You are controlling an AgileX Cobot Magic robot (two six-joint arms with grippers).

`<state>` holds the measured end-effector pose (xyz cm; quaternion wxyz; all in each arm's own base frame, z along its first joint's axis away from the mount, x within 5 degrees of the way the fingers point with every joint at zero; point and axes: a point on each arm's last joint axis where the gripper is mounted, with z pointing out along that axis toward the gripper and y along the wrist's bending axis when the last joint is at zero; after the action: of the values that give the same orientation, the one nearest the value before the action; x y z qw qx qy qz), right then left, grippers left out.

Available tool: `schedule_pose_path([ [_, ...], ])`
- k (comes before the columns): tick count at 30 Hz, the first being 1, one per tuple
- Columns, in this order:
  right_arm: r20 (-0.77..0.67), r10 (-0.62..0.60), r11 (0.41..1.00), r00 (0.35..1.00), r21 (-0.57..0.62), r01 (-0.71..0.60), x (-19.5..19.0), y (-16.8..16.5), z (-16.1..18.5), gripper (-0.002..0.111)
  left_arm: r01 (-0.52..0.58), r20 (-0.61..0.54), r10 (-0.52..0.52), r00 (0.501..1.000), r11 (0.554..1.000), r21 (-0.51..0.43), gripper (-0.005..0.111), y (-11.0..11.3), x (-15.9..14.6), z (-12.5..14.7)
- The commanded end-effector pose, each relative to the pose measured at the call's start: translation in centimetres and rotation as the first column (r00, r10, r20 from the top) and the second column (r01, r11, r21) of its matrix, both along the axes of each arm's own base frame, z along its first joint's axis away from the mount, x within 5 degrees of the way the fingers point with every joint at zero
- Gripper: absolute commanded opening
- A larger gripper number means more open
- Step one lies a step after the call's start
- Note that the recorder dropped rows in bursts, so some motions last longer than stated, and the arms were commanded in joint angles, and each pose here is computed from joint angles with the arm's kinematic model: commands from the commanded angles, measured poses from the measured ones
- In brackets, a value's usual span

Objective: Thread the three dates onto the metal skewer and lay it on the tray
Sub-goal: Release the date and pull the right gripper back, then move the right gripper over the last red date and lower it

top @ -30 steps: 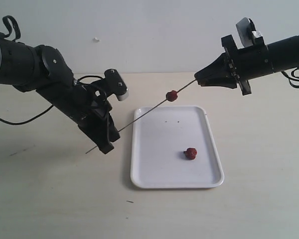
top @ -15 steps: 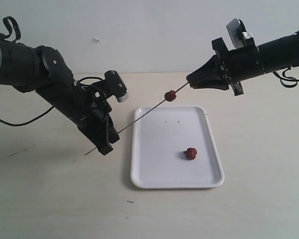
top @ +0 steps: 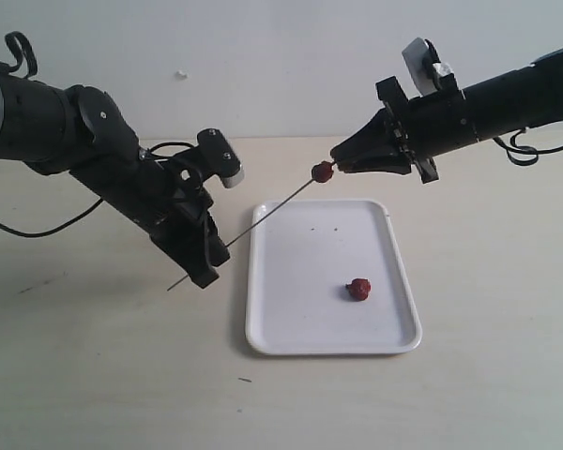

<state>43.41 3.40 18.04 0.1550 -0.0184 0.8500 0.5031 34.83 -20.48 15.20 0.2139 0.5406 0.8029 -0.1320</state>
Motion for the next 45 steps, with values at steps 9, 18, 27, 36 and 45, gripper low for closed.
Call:
schedule_pose_path([
  [9, 0.025, 0.047, 0.999, 0.999, 0.008, -0.047, -0.2, 0.9, 0.4, 0.031, -0.061, 0.003, 0.062, 0.998, 0.996, -0.069, 0.000, -0.7, 0.1, 0.4],
  [18, 0.039, -0.061, 0.998, 0.997, 0.030, 0.060, 0.1, -3.1, 1.1, 0.062, -0.075, 0.005, 0.076, 0.997, 0.995, -0.070, 0.000, -0.3, 0.4, 0.5],
  [27, 0.135, 0.089, 0.979, 0.987, -0.192, -0.062, -1.5, -3.7, 3.2, 0.062, -0.160, -0.013, 0.159, 0.987, 0.984, -0.078, 0.000, 1.3, 1.3, 0.5],
  [36, 0.017, 0.492, 0.685, 0.871, -0.625, -0.375, -5.2, 3.7, 5.5, 0.062, -0.262, -0.085, 0.255, 0.963, 0.961, -0.085, 0.000, 2.9, 1.8, 0.4],
  [45, -0.107, 0.636, 0.387, 0.764, -0.813, -0.436, -6.4, 7.3, 3.5, 0.062, -0.261, -0.087, 0.254, 0.963, 0.962, -0.084, 0.000, 2.9, 1.8, 0.4],
])
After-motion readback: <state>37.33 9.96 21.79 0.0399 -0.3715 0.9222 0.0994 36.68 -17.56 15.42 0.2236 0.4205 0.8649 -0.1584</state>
